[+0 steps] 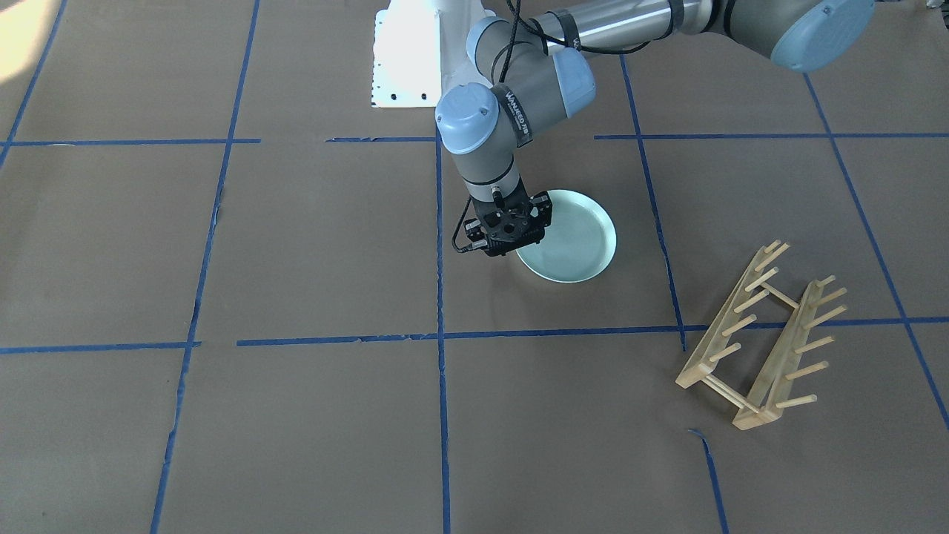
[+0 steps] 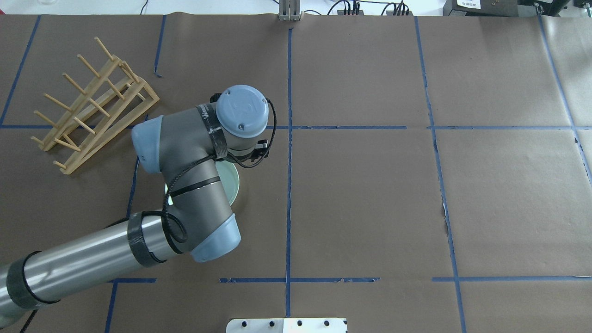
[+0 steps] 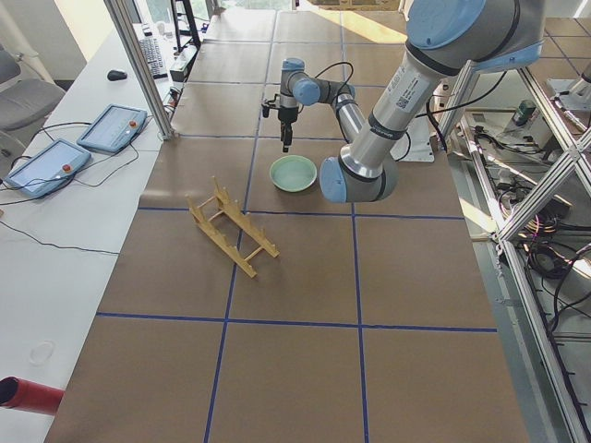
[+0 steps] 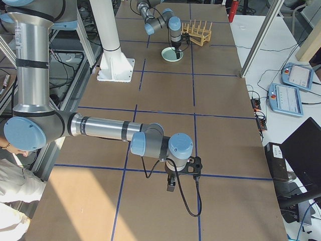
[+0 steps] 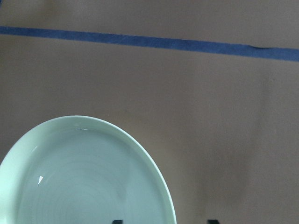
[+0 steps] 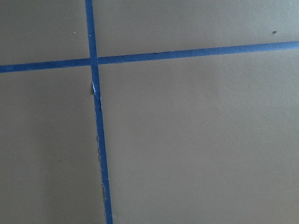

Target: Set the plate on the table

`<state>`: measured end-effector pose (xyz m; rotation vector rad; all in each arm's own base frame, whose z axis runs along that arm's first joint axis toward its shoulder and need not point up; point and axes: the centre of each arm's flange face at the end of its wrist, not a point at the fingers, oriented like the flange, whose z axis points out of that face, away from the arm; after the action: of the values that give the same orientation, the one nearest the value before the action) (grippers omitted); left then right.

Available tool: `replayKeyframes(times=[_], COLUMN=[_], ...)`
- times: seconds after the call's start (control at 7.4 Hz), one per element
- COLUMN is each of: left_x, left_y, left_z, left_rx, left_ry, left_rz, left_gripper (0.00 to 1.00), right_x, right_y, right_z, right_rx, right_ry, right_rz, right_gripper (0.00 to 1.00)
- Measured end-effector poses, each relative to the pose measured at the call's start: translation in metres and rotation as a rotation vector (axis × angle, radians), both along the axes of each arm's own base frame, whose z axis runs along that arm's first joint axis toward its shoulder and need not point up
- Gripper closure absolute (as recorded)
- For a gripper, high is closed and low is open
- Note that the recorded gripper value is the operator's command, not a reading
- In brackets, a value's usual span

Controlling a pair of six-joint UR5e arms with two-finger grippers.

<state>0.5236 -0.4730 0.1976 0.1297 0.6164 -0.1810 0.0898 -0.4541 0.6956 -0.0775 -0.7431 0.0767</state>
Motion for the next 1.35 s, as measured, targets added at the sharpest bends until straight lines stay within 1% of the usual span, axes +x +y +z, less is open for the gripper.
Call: replayKeyframes(times=[0.14, 0.27, 0.41, 0.54, 0.68, 0.81, 0.95, 1.08, 1.22, 1.35], left_x=[-0.053, -0.114, -0.181, -0.258, -0.331, -0.398, -0.464, -0.52, -0.565, -0.6], left_y=[-0.02, -0.046, -0.071, -0.091, -0.098, -0.093, -0.077, -0.052, -0.022, 0.001], left_z=[0.0, 0.014, 0.039, 0.075, 0.119, 0.172, 0.231, 0.288, 0.345, 0.398], left_rx=[0.073, 0.129, 0.18, 0.236, 0.282, 0.311, 0.318, 0.295, 0.236, 0.178], left_ry=[0.031, 0.059, 0.078, 0.072, 0.049, 0.025, 0.014, 0.019, 0.032, 0.048], left_rz=[0.044, 0.117, 0.196, 0.271, 0.339, 0.41, 0.457, 0.455, 0.409, 0.351], left_gripper=[0.0, 0.0, 0.0, 0.0, 0.0, 0.0, 0.0, 0.0, 0.0, 0.0], right_x=[0.0, 0.0, 0.0, 0.0, 0.0, 0.0, 0.0, 0.0, 0.0, 0.0], right_y=[0.0, 0.0, 0.0, 0.0, 0.0, 0.0, 0.0, 0.0, 0.0, 0.0], right_z=[0.0, 0.0, 0.0, 0.0, 0.0, 0.0, 0.0, 0.0, 0.0, 0.0], right_rx=[0.0, 0.0, 0.0, 0.0, 0.0, 0.0, 0.0, 0.0, 0.0, 0.0], right_ry=[0.0, 0.0, 0.0, 0.0, 0.0, 0.0, 0.0, 0.0, 0.0, 0.0], right_rz=[0.0, 0.0, 0.0, 0.0, 0.0, 0.0, 0.0, 0.0, 0.0, 0.0], right_gripper=[0.0, 0.0, 0.0, 0.0, 0.0, 0.0, 0.0, 0.0, 0.0, 0.0])
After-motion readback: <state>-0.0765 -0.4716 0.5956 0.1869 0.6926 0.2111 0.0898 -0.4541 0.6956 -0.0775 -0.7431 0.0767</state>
